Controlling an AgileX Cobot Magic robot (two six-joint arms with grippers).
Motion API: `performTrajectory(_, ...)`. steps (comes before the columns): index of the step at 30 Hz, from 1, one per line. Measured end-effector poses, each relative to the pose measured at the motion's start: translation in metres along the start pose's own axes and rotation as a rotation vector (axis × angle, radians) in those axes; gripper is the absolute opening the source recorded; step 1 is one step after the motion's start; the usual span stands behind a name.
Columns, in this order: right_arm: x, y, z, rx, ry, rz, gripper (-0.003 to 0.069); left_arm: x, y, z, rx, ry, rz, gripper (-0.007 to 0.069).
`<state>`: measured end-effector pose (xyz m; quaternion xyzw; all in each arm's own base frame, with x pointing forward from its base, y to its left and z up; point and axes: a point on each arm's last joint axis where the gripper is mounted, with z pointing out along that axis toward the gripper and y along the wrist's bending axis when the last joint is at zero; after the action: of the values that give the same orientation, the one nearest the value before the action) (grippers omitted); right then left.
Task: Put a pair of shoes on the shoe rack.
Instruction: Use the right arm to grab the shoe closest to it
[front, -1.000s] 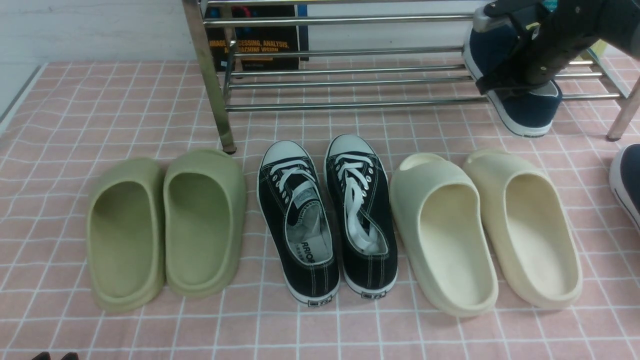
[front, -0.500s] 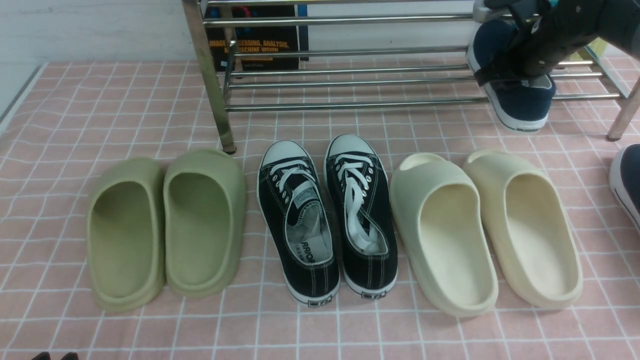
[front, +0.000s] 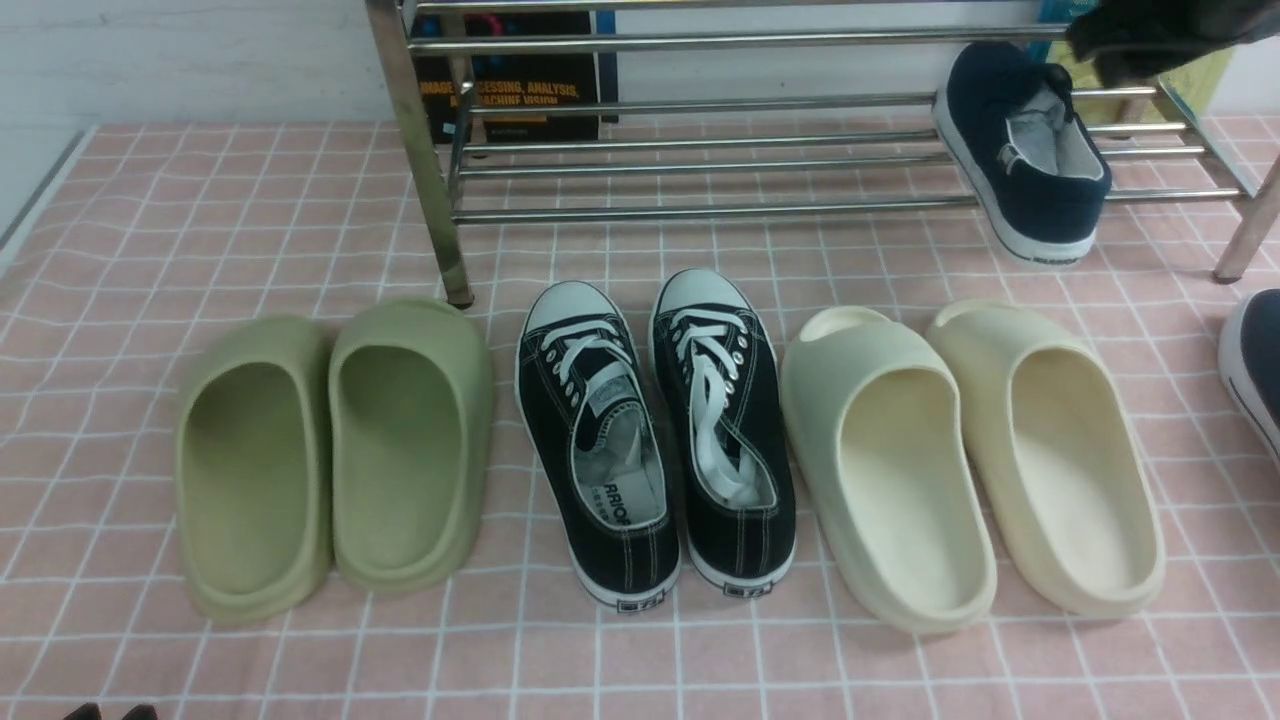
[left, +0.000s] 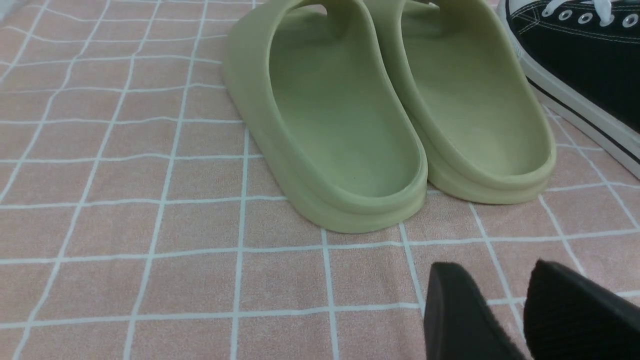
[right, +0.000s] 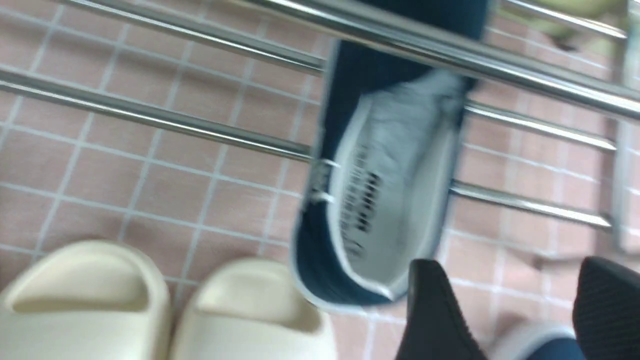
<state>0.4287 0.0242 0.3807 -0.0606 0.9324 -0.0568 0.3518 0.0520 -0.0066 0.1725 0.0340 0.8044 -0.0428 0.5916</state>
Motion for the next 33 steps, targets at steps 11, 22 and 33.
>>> performTrajectory(11, 0.129, -0.07, 0.016, 0.101, 0.438, 0.249, 0.0383, 0.0, 0.0, 0.0, 0.0, 0.0, 0.001, 0.0239)
performTrajectory(22, 0.214, -0.061, 0.073, 0.07, 0.379, 0.339, 0.0256, 0.0, 0.0, 0.0, -0.002, 0.0, 0.006, 0.0239)
performTrajectory(33, 0.213, -0.059, 0.073, 0.062, 0.363, 0.339, 0.0006, 0.0, 0.0, 0.0, -0.003, 0.0, 0.007, 0.0239)
